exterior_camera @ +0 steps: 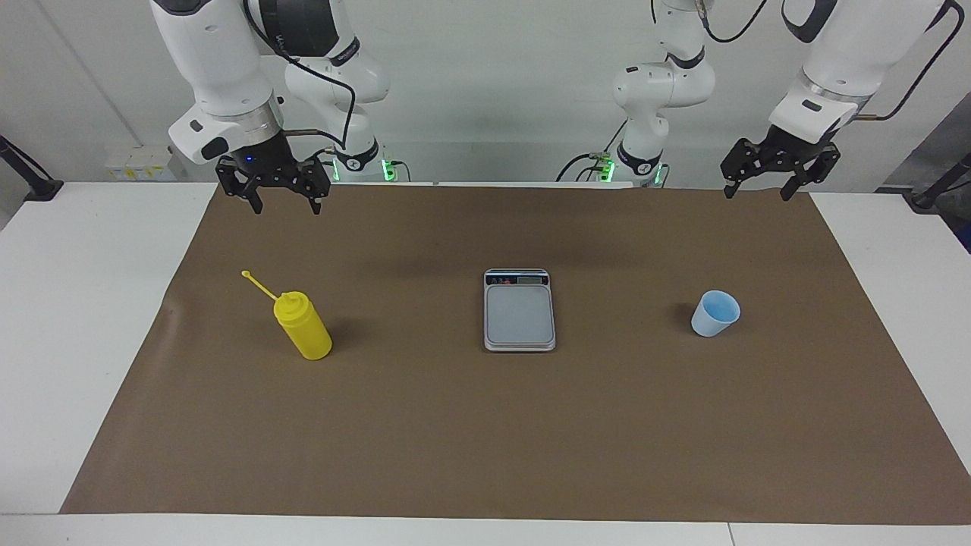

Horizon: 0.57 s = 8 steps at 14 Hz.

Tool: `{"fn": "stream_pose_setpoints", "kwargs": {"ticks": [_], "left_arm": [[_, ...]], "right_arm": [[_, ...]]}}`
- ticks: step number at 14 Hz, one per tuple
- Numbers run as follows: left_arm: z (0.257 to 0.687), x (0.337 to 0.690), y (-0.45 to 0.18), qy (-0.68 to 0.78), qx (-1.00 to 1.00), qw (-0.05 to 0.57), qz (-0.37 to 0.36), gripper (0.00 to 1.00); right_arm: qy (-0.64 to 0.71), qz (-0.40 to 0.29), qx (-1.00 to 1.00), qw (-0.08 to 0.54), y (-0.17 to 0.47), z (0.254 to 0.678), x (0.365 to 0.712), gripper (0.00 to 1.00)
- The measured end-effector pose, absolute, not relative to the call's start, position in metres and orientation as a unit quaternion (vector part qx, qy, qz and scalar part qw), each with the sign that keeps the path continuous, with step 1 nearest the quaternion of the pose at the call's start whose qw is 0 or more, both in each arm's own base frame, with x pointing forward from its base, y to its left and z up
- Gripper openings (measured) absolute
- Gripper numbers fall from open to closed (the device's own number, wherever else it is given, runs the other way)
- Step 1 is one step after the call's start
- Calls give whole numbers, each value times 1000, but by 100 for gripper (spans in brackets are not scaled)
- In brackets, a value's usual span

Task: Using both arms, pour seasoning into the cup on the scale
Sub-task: 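Move the left gripper toward the light blue cup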

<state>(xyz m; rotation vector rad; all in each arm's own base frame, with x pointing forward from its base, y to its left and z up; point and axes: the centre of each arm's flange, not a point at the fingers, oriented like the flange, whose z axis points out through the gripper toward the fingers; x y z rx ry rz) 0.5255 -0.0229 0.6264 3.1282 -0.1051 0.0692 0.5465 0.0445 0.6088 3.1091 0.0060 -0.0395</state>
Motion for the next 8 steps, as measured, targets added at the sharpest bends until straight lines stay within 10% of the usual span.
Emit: {"fn": "stream_pose_setpoints", "kwargs": {"ticks": [8], "left_arm": [[532, 567, 16, -12, 1000, 11, 14, 100]], "right_arm": [[2, -13, 1000, 16, 44, 609, 546, 100]]}}
